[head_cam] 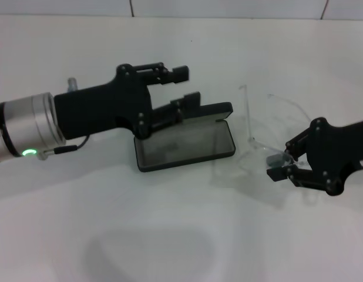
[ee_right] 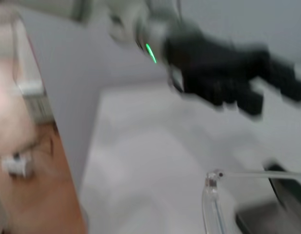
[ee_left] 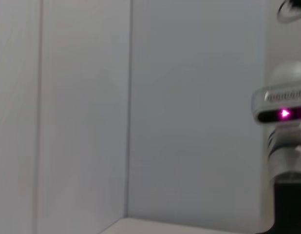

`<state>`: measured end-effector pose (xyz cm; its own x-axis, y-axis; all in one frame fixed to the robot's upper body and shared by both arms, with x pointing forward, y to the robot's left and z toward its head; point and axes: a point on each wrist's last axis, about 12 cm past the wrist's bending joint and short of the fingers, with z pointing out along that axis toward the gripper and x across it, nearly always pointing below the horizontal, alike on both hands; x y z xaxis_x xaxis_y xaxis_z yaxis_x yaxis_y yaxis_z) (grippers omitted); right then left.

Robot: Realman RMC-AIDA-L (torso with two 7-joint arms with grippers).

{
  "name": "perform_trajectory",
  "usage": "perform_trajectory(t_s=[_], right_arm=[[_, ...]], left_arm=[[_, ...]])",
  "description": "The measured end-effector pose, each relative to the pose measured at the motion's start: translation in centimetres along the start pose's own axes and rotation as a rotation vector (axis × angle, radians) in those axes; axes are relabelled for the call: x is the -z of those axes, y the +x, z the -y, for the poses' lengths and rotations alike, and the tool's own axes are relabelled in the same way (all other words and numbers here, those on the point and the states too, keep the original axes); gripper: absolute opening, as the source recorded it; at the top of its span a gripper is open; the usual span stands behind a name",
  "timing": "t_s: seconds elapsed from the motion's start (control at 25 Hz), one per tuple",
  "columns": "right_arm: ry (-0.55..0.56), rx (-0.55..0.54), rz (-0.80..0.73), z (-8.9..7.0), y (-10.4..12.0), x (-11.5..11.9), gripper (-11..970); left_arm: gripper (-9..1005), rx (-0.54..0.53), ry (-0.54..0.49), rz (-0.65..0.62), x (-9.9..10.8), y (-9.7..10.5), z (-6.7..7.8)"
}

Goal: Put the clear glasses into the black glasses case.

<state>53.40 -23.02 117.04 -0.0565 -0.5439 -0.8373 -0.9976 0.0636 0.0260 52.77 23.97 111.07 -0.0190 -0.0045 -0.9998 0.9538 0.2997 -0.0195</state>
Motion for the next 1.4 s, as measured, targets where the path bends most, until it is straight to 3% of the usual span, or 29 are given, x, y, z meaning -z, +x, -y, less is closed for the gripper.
perform_trajectory(t_s=[0.2,0.52,0.96,1.4], right_arm=[[-0.009,0.139,0.23,-0.8,2.5,-0.6,124],[-0.026,0.252,0.352,-1.0,3.9,-2.5,124],[-0.007,0.323,0.371,-0.6,3.8,-3.1,124],[0.05,0.387,0.376,-0.3,4.0,-2.9,124]], left_arm=[[469,0.003,0.057,0.031,-0.2,-0.3,0.6],[468,0.031,0.142,0.09,-1.8,-0.9,0.6],[468,0.052,0.258,0.072,-4.2,-1.3,0.9],[469,0.144,0.259,-0.027,-6.1,-1.2,-0.3]])
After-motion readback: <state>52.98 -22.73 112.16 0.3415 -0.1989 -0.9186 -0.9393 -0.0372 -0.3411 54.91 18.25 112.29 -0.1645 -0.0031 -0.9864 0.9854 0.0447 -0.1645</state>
